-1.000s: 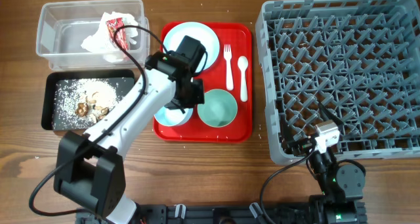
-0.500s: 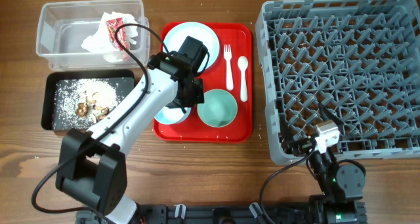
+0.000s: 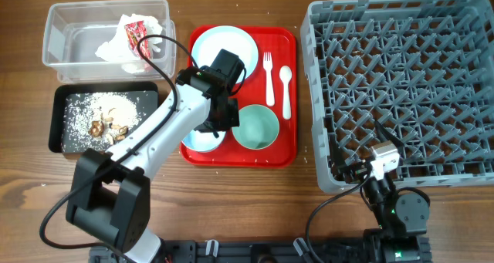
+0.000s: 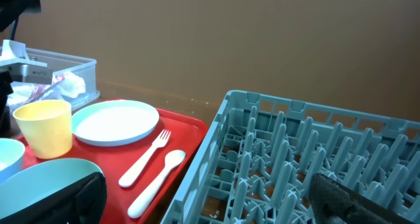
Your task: Sort waste into correct bins and load items into the dishwasher rack
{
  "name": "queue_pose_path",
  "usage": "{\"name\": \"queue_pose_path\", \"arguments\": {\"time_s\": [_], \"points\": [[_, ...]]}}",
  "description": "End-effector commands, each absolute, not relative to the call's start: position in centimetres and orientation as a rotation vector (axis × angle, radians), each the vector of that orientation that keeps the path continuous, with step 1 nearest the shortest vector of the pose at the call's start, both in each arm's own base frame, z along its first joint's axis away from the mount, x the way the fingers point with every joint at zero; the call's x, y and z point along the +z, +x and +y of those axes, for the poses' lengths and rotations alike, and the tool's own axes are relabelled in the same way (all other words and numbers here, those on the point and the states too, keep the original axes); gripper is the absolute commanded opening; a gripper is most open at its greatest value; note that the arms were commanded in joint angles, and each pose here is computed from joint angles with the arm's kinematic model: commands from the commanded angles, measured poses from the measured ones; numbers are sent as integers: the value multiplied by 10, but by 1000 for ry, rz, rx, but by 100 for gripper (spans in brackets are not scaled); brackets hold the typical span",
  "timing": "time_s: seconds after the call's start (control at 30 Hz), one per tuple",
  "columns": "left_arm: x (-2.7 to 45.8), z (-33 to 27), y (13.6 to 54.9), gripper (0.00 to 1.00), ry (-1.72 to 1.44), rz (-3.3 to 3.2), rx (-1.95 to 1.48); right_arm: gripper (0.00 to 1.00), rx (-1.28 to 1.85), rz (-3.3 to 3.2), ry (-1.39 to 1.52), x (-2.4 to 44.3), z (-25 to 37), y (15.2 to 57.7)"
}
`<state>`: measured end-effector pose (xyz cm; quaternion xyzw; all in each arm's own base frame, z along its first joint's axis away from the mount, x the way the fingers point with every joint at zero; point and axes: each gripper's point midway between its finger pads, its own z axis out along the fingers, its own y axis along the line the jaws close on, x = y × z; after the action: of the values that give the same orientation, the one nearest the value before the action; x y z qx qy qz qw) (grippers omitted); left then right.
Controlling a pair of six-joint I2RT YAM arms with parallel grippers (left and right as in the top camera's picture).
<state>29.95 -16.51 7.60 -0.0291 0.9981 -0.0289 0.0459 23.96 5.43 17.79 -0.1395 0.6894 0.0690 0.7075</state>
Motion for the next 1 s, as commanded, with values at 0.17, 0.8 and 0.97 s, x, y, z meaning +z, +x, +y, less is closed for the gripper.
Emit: {"name": "queue_pose_path", "arguments": {"time_s": [0.17, 0.8, 0.97], "points": [[73, -171, 300, 24, -100, 3050, -115, 100, 155, 1521, -321, 180, 55, 239], [151, -208, 358, 63, 115, 2810, -296, 100, 155, 1521, -320, 180, 55, 239], [156, -213, 367, 73, 147, 2759, -319, 100, 155, 1521, -320, 180, 55, 239]]}}
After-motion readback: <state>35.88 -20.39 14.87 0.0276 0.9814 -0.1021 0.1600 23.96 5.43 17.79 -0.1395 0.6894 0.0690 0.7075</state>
